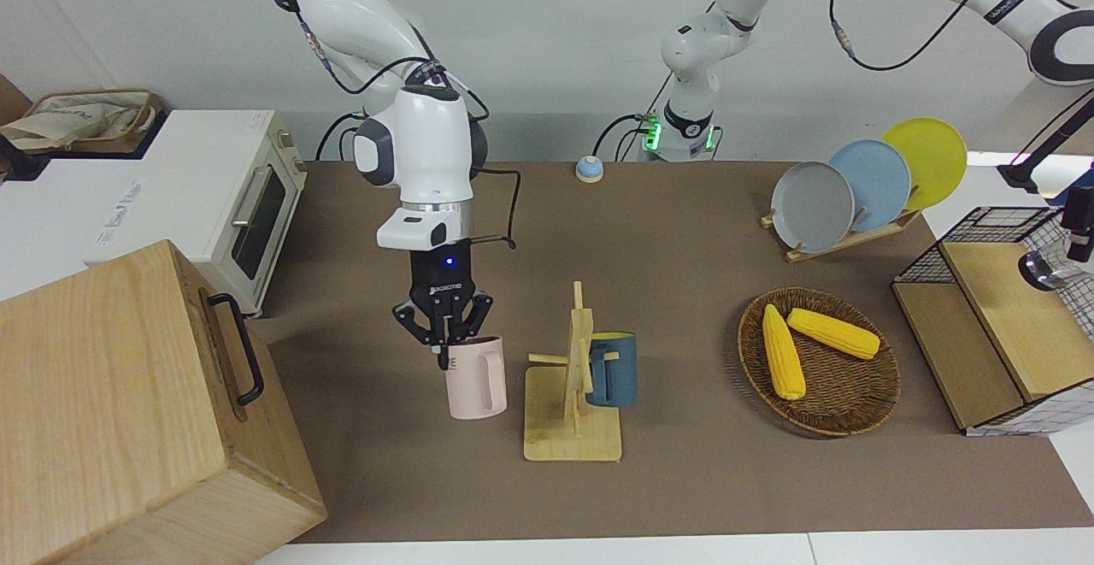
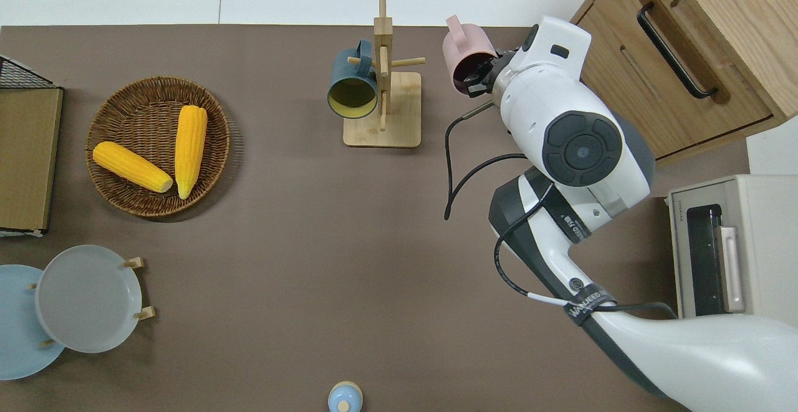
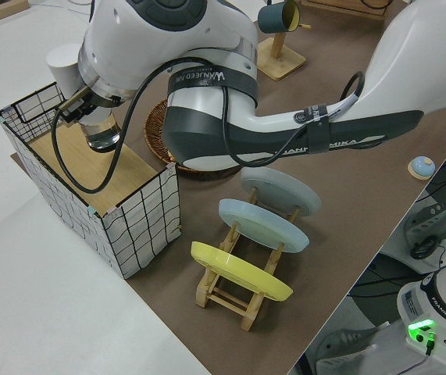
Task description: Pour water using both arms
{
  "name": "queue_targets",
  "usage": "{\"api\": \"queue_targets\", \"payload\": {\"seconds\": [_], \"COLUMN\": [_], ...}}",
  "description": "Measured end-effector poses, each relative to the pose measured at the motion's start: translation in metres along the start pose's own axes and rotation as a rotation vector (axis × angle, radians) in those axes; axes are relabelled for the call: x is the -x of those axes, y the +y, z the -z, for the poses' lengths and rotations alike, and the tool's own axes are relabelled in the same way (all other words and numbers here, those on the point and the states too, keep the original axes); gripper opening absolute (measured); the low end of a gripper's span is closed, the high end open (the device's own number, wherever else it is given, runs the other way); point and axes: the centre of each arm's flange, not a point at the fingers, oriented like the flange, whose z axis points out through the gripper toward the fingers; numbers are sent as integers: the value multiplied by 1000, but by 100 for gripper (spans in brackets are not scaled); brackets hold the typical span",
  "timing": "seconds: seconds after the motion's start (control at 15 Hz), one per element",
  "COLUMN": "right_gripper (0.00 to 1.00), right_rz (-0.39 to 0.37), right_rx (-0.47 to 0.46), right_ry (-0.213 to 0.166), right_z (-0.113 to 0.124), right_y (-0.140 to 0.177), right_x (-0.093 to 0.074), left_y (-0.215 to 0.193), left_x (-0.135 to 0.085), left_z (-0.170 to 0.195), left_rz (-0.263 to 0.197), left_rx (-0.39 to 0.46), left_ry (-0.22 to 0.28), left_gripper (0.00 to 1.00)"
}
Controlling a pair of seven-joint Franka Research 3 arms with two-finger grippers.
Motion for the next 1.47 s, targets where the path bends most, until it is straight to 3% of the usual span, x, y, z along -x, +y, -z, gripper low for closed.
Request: {"api": "queue_targets", "payload": {"seconds": [0.2, 0.47, 0.6, 0.93, 1.07, 1.2, 1.47], "right_gripper": [7, 7, 7, 7, 7, 7, 7], "right_rz": [-9, -44, -82, -190, -222, -287, -453], "right_rx": [20, 23, 13, -92, -142, -176, -234], "right_ry": [-36, -110, -187, -472, -553, -618, -708], "right_z": [6, 20, 27, 52, 60, 68, 76], "right_y": [19, 37, 41, 19, 3, -21, -91], "right_x": [3, 6, 17, 53, 63, 72, 81], "left_y": [33, 87, 114, 168, 189, 217, 256], "left_x": [-12, -13, -6, 34, 51, 68, 103], "left_z": [30, 47, 45, 46, 49, 52, 55], "left_rz": [-3, -4, 1, 14, 25, 28, 3], "left_rx": [-25, -49, -52, -33, -32, -24, -16], "left_ry": [-21, -100, -128, -187, -206, -225, -258], "left_gripper": [63, 63, 63, 63, 63, 63, 63]}}
